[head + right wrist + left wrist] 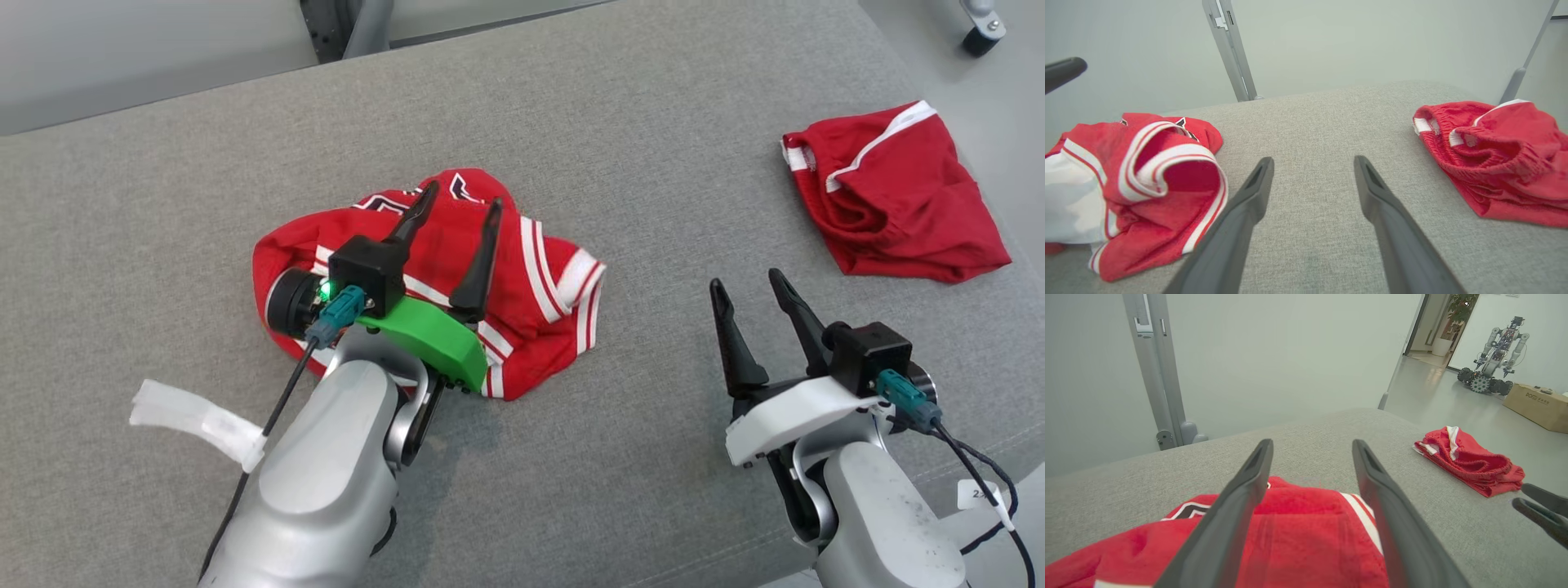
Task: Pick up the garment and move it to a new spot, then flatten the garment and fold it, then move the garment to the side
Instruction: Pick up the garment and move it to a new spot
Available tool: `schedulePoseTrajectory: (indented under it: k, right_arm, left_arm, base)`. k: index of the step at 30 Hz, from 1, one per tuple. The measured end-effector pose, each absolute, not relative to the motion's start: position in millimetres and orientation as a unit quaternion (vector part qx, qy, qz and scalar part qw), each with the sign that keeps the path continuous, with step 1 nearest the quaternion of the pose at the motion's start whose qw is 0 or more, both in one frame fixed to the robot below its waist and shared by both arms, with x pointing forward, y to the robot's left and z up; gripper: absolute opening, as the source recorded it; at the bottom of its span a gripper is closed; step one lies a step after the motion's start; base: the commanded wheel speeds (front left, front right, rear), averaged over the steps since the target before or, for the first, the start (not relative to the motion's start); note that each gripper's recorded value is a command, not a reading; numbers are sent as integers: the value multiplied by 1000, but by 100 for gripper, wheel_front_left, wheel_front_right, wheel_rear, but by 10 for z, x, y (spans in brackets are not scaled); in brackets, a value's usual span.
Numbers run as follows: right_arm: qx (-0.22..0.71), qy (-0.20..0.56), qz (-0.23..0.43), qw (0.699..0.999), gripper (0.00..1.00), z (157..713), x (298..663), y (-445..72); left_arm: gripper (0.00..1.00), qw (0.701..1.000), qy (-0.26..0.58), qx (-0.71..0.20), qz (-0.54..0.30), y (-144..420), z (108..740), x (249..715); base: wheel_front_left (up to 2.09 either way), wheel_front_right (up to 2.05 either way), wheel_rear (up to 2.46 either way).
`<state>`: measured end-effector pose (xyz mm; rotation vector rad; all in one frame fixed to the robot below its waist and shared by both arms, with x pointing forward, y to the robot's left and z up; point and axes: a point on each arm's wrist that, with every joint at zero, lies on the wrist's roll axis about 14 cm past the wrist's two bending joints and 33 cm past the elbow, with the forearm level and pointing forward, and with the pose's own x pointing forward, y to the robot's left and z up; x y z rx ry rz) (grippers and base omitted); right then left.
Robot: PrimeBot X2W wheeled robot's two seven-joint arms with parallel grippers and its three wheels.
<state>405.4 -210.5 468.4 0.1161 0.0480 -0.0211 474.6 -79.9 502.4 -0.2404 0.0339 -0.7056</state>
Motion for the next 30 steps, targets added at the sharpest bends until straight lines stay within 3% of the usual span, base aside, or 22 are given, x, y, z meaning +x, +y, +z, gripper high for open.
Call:
schedulePoseTrajectory:
  k: [6, 13, 23, 30]
  right_arm:
    - [63, 11, -3, 998, 100, 4773, 4015, -2047]
    - [74, -1, 21, 997, 100, 4866, 3941, -1858]
    - [86, 0, 63, 994, 100, 4863, 3802, -1542]
    - [87, 11, 85, 993, 100, 4798, 3752, -1381]
  left_arm:
    - [100, 954, 19, -102, -282, -392, 4932, 4760]
    - [100, 984, 22, -81, -160, 550, 4790, 4564]
    - [100, 996, 30, -60, -56, 1383, 4648, 3862]
    - [100, 997, 53, -56, -22, 1630, 4481, 3485]
  base:
    - [0, 0, 0]
    - [0, 0, 0]
    - [0, 0, 0]
    - [0, 0, 0]
